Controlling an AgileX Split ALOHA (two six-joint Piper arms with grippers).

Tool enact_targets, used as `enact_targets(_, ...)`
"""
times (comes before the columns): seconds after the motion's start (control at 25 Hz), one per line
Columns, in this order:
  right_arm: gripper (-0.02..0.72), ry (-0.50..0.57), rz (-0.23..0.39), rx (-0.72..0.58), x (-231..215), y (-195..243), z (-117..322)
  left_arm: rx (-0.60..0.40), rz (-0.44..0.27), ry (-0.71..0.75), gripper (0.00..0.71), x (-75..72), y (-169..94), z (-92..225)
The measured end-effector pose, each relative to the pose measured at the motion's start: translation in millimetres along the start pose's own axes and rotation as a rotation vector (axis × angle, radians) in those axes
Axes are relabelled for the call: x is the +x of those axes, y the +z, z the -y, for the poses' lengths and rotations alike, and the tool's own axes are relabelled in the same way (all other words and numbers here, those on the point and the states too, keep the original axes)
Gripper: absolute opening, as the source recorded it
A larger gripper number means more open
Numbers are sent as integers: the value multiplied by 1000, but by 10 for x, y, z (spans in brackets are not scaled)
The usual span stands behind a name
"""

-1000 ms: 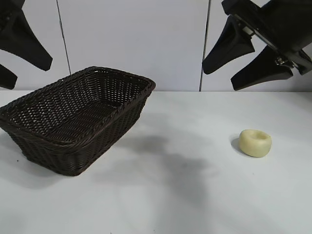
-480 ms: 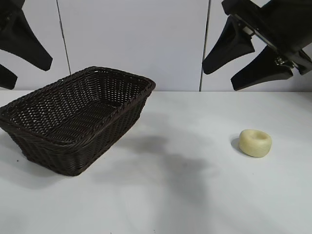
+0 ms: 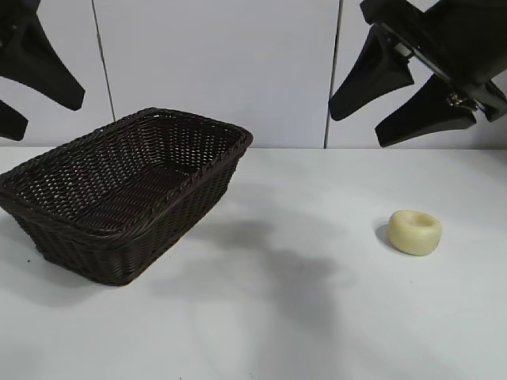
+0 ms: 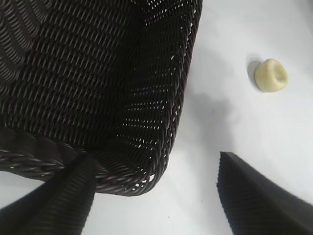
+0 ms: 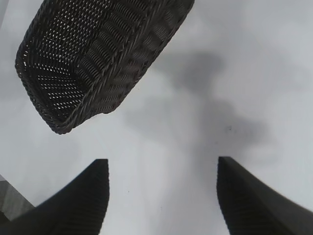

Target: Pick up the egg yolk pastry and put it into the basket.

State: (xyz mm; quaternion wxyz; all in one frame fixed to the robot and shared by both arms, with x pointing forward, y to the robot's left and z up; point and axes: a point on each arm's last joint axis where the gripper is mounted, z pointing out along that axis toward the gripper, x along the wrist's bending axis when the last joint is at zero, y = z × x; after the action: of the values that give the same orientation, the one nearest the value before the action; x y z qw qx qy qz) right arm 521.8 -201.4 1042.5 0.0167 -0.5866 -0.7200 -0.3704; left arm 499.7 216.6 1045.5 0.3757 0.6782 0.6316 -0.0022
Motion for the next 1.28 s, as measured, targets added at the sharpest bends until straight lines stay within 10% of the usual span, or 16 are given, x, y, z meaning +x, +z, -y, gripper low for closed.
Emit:
enact_targets(0.48,462,0,0,0,0,0,0,53,72,-707,512,-77,-3,23)
enact_targets(0.92,462,0,0,0,0,0,0,-10,-240,-832,512,196,-28,73)
enact_targets(1.28,462,0,0,0,0,0,0,-28,-287,-881,512,236,-39,81)
